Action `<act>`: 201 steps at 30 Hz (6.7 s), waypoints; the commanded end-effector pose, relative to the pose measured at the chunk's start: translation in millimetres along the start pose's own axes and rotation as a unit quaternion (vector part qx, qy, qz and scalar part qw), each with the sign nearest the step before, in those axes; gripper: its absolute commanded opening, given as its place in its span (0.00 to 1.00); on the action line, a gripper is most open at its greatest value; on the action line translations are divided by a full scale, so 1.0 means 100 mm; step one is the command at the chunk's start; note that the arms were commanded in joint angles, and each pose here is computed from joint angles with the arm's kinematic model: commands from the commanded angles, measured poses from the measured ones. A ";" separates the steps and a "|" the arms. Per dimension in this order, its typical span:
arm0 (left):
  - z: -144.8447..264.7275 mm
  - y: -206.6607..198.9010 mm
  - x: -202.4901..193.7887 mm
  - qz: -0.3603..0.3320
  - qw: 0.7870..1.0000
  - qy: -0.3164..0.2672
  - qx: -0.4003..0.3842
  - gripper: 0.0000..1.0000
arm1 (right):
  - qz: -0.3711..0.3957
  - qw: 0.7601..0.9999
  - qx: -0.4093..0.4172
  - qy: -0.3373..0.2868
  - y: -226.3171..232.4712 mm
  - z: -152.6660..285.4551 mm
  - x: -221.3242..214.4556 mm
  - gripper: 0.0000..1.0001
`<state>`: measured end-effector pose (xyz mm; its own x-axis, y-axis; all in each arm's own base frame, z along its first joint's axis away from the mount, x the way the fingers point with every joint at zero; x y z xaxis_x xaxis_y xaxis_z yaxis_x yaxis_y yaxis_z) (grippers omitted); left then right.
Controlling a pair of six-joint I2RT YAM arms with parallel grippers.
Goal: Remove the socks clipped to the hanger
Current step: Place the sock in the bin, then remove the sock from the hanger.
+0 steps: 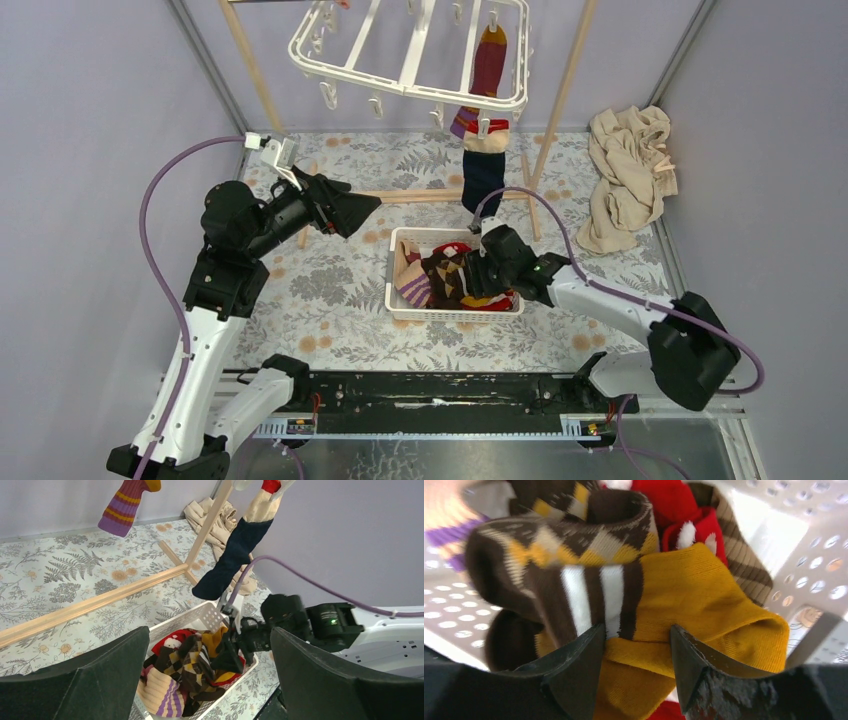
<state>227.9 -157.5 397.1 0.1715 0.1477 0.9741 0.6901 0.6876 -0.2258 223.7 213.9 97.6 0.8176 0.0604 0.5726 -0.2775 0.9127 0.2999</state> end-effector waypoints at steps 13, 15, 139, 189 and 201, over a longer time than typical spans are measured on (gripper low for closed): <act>0.03 -0.01 0.04 -0.007 1.000 -0.003 0.002 0.99 | -0.028 0.999 -0.006 -0.045 -0.03 -0.12 0.04 0.59; 0.04 -0.02 0.05 -0.009 1.000 -0.002 0.000 0.99 | -0.019 0.997 0.012 -0.068 0.04 0.08 0.18 0.60; -0.25 -0.03 -0.50 0.051 0.994 0.068 -0.062 0.99 | -0.097 0.817 0.525 -0.220 0.33 0.80 1.89 0.75; -0.81 -0.78 0.07 0.000 0.993 0.048 -0.106 0.99 | -0.174 0.878 0.408 -0.180 0.17 1.38 1.85 0.00; -0.96 -0.95 0.25 -0.014 0.996 0.023 -0.084 0.99 | -0.169 0.875 0.416 -0.179 0.20 1.43 1.81 0.00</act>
<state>226.4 -289.9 421.9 0.2453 0.0613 0.9675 0.8236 0.5132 -0.2414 302.6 184.6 285.6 0.7907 -0.4350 0.4308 -0.3457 0.2636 0.9006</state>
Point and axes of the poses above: each gripper's point midway between its finger pads, its own z axis back along the fingers, its own y axis along the line the jaws close on, x = y × z, the point moved 2 cm from there along z, back along the fingers, and after that the axes turned 12 degrees about -z, right-handed, at the moved point
